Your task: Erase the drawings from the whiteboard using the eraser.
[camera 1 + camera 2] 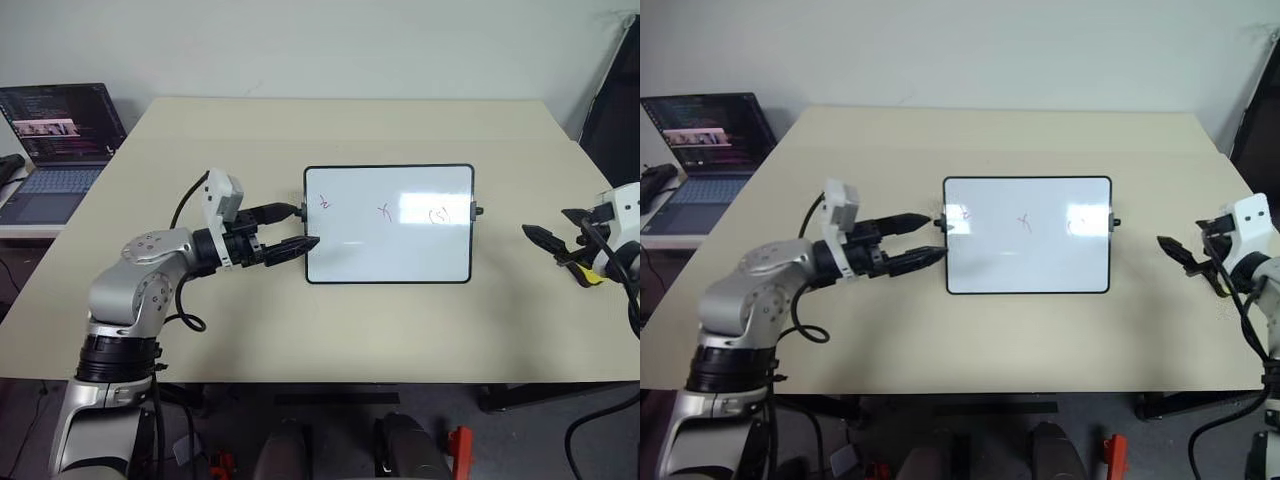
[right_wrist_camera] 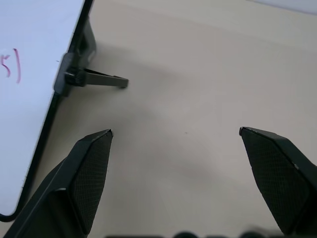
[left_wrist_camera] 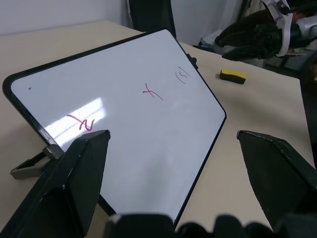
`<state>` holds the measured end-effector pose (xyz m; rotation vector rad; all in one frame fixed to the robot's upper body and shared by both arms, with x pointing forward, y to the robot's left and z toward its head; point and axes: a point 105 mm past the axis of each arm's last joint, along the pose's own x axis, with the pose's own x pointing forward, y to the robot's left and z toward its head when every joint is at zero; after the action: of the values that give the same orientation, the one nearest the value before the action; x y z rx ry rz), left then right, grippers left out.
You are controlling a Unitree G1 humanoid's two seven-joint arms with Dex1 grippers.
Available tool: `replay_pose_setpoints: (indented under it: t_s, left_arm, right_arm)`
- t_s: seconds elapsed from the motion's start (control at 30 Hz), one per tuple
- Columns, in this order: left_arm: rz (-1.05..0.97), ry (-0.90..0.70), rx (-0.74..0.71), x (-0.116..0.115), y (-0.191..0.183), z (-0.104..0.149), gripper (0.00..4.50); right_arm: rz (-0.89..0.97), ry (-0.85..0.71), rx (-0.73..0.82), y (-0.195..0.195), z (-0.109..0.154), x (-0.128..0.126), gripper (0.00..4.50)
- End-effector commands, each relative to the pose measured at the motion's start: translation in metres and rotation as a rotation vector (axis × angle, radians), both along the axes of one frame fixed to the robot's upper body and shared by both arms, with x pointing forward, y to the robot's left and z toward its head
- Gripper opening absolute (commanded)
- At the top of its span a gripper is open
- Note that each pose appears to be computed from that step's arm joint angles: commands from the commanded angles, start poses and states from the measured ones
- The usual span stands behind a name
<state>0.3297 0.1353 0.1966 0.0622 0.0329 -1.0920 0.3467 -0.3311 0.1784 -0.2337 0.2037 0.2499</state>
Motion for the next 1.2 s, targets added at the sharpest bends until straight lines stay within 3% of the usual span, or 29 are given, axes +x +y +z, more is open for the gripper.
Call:
replay_pose_setpoints:
  t_s: [0.03, 0.3, 0.53, 0.67, 0.9, 1.17, 1.2]
  left_arm:
    - [-0.053, -0.071, 0.002, -0.003, -0.013, 0.015, 4.50]
    - [-0.220, -0.064, -0.019, -0.017, -0.055, 0.010, 4.50]
    - [-0.194, -0.131, 0.026, -0.014, -0.053, 0.019, 4.50]
    - [-0.209, -0.187, 0.121, -0.015, -0.057, 0.022, 4.50]
    - [-0.125, -0.239, 0.155, -0.010, -0.027, 0.040, 4.50]
    - [-0.284, -0.210, 0.115, -0.029, -0.064, 0.035, 4.50]
    - [-0.285, -0.213, 0.105, -0.029, -0.066, 0.036, 4.50]
  right_arm:
    - [-0.064, -0.007, -0.047, -0.023, 0.014, 0.001, 4.49]
    - [-0.101, 0.122, 0.034, -0.054, -0.004, 0.001, 4.49]
    - [-0.125, 0.230, 0.030, -0.068, -0.026, -0.004, 4.49]
    - [-0.186, 0.271, 0.031, -0.079, -0.041, -0.008, 4.49]
    - [-0.177, 0.271, 0.049, -0.073, -0.049, -0.004, 4.49]
    - [-0.180, 0.286, 0.055, -0.069, -0.054, 0.002, 4.49]
    - [-0.178, 0.289, 0.058, -0.068, -0.055, 0.002, 4.31]
